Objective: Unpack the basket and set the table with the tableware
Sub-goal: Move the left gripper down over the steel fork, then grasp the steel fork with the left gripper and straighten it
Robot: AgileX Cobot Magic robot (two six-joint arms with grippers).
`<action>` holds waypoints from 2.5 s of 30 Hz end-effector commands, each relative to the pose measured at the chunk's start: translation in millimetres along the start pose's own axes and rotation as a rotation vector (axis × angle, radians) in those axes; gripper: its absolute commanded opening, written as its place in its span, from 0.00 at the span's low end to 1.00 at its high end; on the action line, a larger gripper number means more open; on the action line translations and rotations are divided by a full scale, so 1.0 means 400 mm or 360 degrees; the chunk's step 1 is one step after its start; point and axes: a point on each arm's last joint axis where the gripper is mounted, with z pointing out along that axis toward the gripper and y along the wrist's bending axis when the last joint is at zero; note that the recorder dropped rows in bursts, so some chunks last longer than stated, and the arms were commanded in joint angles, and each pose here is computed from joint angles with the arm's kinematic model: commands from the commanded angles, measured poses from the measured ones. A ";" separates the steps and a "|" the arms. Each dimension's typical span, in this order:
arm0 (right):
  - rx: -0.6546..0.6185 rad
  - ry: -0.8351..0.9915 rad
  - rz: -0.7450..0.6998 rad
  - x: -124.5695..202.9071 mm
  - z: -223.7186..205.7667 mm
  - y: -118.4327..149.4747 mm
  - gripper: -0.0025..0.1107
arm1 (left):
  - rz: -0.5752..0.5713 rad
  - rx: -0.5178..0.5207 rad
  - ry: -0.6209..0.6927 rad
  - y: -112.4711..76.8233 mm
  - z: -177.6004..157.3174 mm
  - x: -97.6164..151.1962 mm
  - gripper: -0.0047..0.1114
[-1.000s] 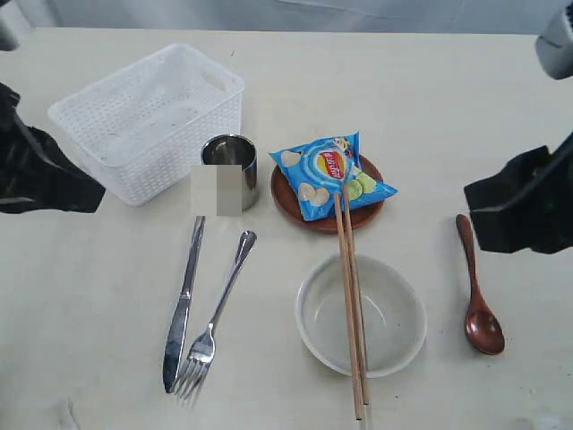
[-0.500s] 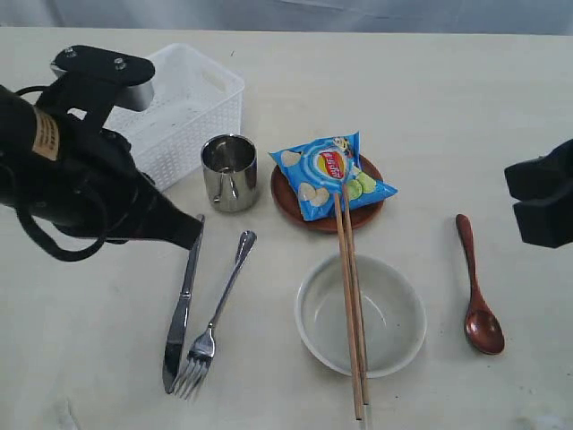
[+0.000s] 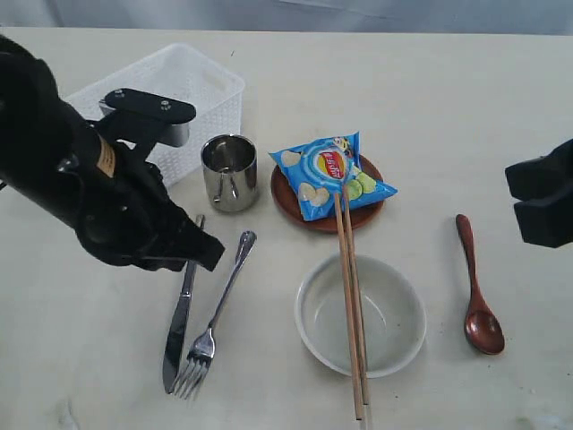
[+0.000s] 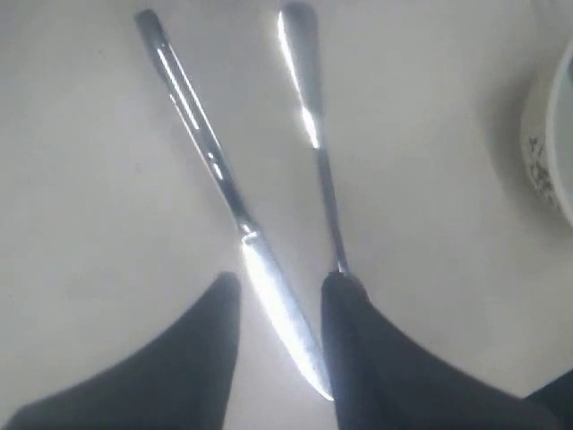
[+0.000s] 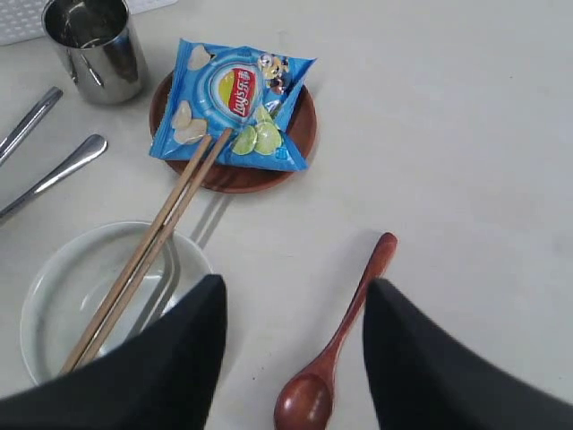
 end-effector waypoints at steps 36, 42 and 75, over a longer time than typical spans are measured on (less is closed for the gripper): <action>0.0023 0.0011 0.0014 0.002 -0.006 -0.005 0.43 | 0.0055 0.0003 0.0361 -0.075 0.245 -0.006 0.35; 0.0023 0.0012 0.0014 0.002 -0.006 -0.006 0.43 | 0.0044 0.0000 0.0356 -0.075 0.251 -0.007 0.27; -0.0003 0.0080 0.0047 0.011 -0.007 -0.002 0.43 | -0.0504 0.0147 0.0138 -0.098 0.255 -0.042 0.04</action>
